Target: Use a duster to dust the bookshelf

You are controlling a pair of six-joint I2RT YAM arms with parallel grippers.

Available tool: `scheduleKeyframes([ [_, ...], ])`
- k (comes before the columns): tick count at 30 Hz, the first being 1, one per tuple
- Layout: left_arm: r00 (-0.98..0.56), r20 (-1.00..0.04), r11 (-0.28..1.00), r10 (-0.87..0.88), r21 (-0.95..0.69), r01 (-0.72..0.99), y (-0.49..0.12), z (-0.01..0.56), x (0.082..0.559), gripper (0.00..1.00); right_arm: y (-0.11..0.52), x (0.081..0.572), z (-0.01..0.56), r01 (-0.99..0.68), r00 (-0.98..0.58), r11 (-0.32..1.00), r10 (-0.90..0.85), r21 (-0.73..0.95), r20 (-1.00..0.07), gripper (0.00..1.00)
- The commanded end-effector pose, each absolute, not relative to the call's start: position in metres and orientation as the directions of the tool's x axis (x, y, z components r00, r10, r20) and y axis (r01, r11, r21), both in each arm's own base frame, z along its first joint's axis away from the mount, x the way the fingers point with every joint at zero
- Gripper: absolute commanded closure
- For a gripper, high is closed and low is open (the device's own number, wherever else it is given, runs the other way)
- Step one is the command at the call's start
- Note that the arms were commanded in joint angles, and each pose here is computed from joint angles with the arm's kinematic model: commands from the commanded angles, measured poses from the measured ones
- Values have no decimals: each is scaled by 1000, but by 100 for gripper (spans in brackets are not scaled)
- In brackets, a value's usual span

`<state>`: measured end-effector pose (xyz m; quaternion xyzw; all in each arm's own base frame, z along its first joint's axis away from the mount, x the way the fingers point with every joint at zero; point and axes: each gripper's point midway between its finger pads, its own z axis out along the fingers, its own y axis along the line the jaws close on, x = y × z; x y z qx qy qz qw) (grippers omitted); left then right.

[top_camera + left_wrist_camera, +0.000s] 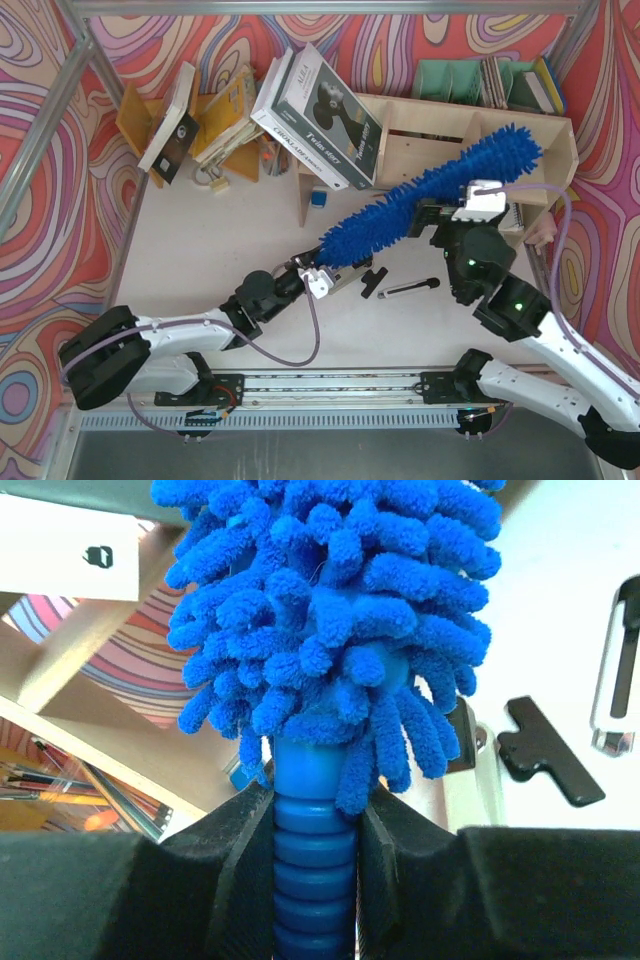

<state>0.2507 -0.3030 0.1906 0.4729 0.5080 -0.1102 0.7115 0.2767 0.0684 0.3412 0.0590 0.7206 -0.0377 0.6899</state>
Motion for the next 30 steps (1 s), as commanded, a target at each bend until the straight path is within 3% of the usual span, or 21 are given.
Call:
scheduleKeyframes([
  [1, 487, -845, 651, 223, 501, 570, -299, 237, 243, 100, 63, 262, 372, 106, 7, 984, 143, 143, -990, 1],
  [10, 326, -931, 729, 162, 336, 596, -301, 277, 250, 100, 58, 248, 391, 70, 23, 979, 192, 193, -981, 1],
  [12, 241, -960, 762, 139, 259, 593, -300, 288, 255, 100, 54, 246, 395, 78, 35, 979, 186, 188, -982, 1],
  [15, 46, -996, 883, 75, 88, 461, -282, 327, 272, 100, 46, 244, 399, 106, 57, 978, 176, 182, -983, 1],
  [17, -52, -995, 914, 86, 58, 402, -272, 340, 274, 100, 41, 243, 400, 123, 73, 976, 174, 182, -982, 1],
  [30, -297, -953, 862, -61, -201, 466, -303, 436, 249, 100, 20, 241, 366, 257, 82, 946, 183, 199, -980, 1],
])
